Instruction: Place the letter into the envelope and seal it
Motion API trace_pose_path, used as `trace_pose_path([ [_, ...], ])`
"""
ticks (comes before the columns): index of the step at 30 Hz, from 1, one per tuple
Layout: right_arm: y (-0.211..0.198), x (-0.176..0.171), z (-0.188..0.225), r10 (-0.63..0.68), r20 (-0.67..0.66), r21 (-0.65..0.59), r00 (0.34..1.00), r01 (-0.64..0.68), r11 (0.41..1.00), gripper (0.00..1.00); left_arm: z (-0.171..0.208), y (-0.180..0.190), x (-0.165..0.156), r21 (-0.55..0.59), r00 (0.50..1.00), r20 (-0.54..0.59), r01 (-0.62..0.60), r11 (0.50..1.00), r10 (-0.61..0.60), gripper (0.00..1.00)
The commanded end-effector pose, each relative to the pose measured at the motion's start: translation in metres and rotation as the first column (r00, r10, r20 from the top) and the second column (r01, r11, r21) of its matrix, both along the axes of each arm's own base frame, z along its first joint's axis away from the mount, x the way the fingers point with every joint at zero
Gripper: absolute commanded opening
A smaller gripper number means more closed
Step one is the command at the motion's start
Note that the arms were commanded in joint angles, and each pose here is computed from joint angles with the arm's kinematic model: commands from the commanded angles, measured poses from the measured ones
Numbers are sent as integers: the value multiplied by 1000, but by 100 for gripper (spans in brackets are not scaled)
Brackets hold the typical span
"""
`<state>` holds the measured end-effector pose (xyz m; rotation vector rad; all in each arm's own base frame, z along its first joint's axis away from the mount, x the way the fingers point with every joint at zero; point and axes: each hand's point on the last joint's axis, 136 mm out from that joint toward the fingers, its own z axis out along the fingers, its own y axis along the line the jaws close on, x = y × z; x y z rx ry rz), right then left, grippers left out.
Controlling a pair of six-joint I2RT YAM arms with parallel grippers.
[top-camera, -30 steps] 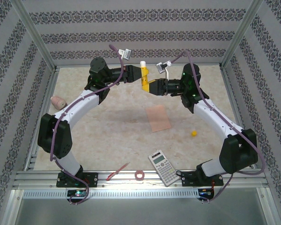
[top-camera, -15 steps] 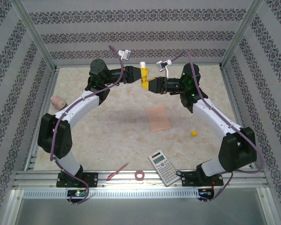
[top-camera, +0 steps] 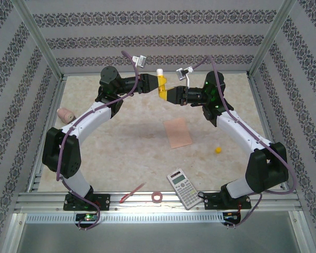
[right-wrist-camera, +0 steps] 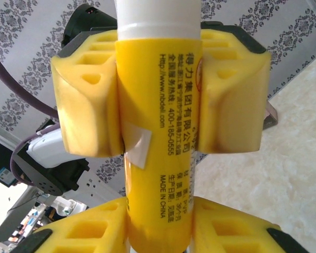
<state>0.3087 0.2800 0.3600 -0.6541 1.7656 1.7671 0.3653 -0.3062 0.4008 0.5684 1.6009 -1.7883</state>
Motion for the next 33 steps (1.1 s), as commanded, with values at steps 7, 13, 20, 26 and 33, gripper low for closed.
trace_pose_path([
  [7,3,3,15,-24,67,17,997,22,1000,20,11,6,0,-20,999,43,-15,1000,16,0],
  [13,6,7,17,-88,75,-13,993,89,996,20,1,6,7,16,998,23,-54,998,54,0],
  [20,19,10,0,-217,145,-198,965,243,950,19,-14,8,24,71,990,-37,-133,989,135,0],
  [26,33,15,-19,-316,231,-321,920,378,868,18,-29,9,32,129,975,-55,-206,970,214,0],
  [33,45,25,-35,-403,315,-386,860,503,773,18,-37,6,29,172,958,-65,-265,949,279,0],
])
